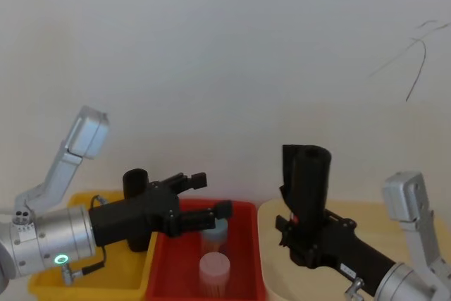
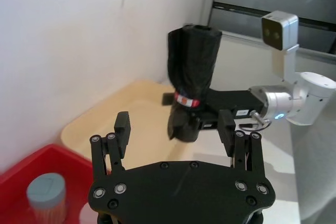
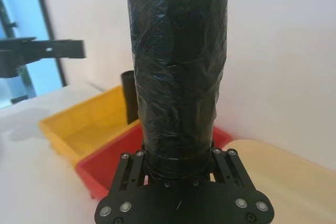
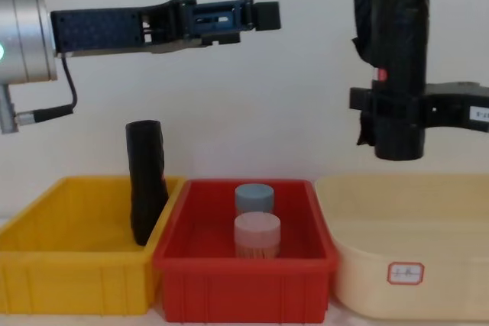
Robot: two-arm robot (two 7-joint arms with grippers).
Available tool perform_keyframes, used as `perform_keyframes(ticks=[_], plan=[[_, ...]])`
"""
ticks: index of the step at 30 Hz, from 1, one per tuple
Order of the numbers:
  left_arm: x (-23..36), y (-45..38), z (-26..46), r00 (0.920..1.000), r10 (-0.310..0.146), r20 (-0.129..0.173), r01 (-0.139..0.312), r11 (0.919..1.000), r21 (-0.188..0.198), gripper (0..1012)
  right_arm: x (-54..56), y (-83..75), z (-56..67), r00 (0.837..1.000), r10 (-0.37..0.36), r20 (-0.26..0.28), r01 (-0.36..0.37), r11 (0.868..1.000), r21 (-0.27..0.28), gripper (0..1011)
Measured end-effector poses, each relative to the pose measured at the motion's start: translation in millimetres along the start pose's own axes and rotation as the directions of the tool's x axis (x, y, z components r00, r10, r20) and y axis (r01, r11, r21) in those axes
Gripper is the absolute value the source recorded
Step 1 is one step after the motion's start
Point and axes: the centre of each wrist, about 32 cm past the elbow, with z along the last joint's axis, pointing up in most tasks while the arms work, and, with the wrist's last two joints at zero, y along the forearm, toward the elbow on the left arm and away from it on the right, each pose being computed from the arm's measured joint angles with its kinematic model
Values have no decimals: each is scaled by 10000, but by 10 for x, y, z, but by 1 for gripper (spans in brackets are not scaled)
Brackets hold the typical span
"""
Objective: Pick up the garbage bag with the one hand and transfer it to the other hand.
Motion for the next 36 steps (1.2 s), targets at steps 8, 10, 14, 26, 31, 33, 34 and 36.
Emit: perform_keyframes(ticks=[8, 10, 14, 26, 31, 33, 34, 36], plan=[[31, 45, -70, 9964, 848, 39, -848, 9964, -10, 1000, 112, 1, -22, 9967, -794, -143, 794, 9968, -8, 522], [37, 49, -95, 9931, 1173, 88, -1174, 9931, 17, 1000, 131, 2, -28, 9956, -916, -172, 916, 9958, -14, 522], [43, 44, -129, 9852, 1704, 204, -1705, 9853, 55, 1000, 190, 4, -51, 9919, -1237, -282, 1237, 9923, -19, 522], [44, -44, -253, 9379, 3398, 697, -3424, 9390, 309, 1000, 314, 3, -148, 9822, -1722, -750, 1728, 9850, 21, 522], [53, -129, -327, 9065, 4107, 976, -4167, 9077, 502, 1000, 356, -3, -204, 9790, -1776, -998, 1789, 9839, 41, 522], [56, -162, -354, 8945, 4342, 1063, -4413, 8956, 562, 1000, 365, -4, -216, 9782, -1787, -1054, 1802, 9836, 47, 522], [58, -171, -363, 8906, 4414, 1094, -4491, 8916, 584, 1000, 373, -6, -228, 9776, -1794, -1103, 1810, 9835, 53, 522], [59, -190, -377, 8838, 4535, 1155, -4620, 8848, 614, 1000, 379, -7, -237, 9771, -1798, -1139, 1817, 9833, 63, 598]])
